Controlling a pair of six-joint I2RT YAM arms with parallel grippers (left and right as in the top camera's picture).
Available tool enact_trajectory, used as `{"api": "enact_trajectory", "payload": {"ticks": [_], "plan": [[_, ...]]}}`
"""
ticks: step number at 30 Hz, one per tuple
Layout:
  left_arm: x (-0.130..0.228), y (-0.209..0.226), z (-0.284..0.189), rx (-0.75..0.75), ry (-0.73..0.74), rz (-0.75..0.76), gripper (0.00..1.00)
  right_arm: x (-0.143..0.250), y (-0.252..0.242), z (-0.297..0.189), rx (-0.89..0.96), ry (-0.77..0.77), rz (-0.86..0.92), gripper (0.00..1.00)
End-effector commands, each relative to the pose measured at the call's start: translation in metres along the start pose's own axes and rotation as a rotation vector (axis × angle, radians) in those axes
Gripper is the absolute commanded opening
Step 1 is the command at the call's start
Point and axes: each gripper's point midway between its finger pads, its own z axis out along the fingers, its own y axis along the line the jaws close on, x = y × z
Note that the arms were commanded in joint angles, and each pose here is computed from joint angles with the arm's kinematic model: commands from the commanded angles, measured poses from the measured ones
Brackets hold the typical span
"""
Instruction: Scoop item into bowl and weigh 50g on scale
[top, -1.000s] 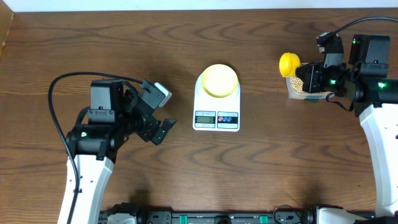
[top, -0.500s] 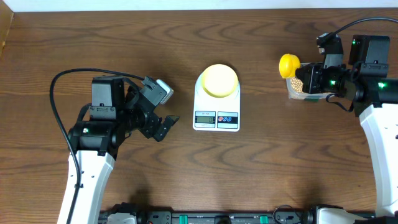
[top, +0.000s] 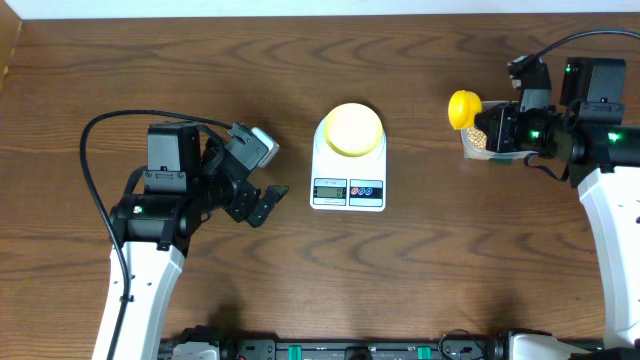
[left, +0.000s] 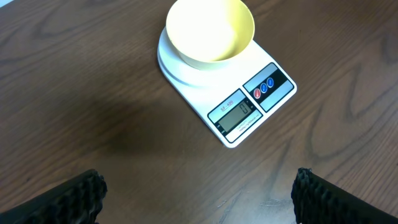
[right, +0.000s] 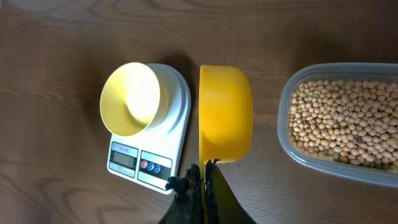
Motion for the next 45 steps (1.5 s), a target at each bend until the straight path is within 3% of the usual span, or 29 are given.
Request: {"api": "enact_trajectory", "payload": {"ticks": [1,45], "plan": [[-0.0075,-0.0014,-0.0022,0.013,-0.024,0.02,0.97,-0.0038,0.0061,-0.0029,-0.019,-0.008,-0.023,0.01],[-0.0133,-0.011,-0.0028,0.068,-0.058,0.016,0.97,-0.0006,0.0055,-0.0029,-0.015,0.004,-0.017,0.01]]}}
